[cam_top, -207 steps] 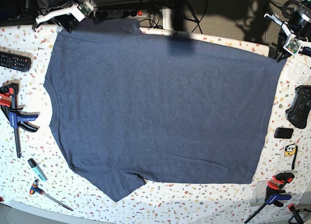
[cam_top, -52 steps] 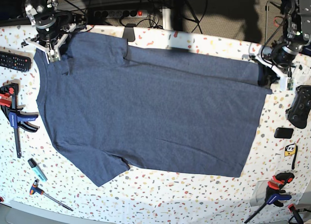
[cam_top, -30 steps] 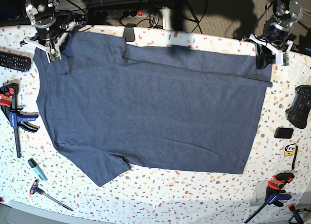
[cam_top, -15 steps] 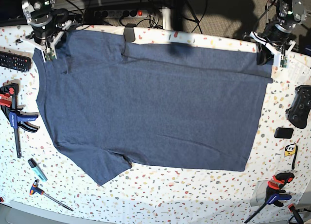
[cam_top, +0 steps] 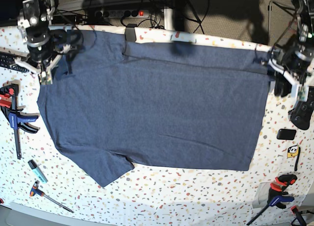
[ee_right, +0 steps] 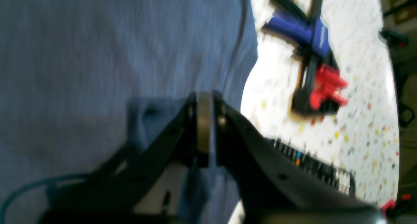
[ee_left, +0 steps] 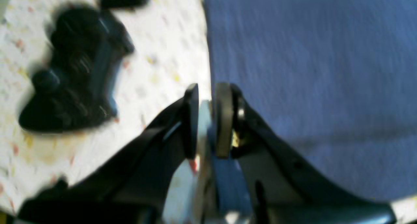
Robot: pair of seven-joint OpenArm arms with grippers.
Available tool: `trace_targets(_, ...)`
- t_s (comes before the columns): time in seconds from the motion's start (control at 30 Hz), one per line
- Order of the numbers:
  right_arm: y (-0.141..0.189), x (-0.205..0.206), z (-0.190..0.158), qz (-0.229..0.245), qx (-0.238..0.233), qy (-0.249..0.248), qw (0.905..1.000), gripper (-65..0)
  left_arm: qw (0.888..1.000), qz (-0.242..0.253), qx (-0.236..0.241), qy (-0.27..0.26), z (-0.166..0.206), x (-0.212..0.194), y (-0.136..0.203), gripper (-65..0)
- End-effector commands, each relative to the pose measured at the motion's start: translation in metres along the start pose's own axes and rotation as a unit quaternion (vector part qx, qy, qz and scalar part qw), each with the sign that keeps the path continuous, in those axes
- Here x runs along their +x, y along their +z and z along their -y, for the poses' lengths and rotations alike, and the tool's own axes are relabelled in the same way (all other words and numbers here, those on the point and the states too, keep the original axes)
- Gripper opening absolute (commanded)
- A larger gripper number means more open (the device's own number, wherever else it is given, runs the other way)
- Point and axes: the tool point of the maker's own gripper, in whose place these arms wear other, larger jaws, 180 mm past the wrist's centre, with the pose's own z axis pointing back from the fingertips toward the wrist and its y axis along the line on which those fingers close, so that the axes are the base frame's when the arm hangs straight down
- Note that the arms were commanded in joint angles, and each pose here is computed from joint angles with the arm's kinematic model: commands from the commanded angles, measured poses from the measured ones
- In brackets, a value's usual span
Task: Fold the T-shirt properly
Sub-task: 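Move the left gripper to the opposite hem corner and grasp it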
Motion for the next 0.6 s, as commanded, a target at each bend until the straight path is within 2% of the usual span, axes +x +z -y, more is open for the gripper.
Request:
trace_targets(0.0, -0.001, 0.019, 0.01, 0.029, -0.013, 0.003, 0.9995, -58.5, 0.999, 0.035, -0.003, 0.002, -0.006, 0.024, -0.003, -55.1)
trace_targets(0.1, -0.007, 0.038, 0.017, 0.053, -0.023, -0.005, 0.9983, -57.3, 0.997, 0.064, -0.032, 0.028, -0.007, 0.045, -0.021, -54.8)
trace_targets(0.2, -0.012, 0.053, 0.018, 0.069, -0.013, -0.044, 0.9966, -57.3, 0.994, 0.07, -0.052, 0.06, -0.014, 0.054, -0.051, -54.6)
trace_targets(0.37, -0.019, 0.06, 0.015, 0.052, 0.011, -0.094, 0.9941, -57.3, 0.99, 0.063, -0.085, 0.094, -0.02, 0.076, -0.108, -50.0)
trace_targets(0.47, -0.022, 0.062, 0.018, 0.043, 0.008, -0.096, 0.9944, -57.2, 0.987, 0.055, -0.099, 0.116, -0.021, 0.094, -0.14, -45.4)
trace_targets(0.57, -0.023, 0.065, 0.02, 0.045, 0.003, -0.094, 0.9946, -57.2, 0.985, 0.05, -0.1, 0.129, -0.026, 0.11, -0.167, -44.7)
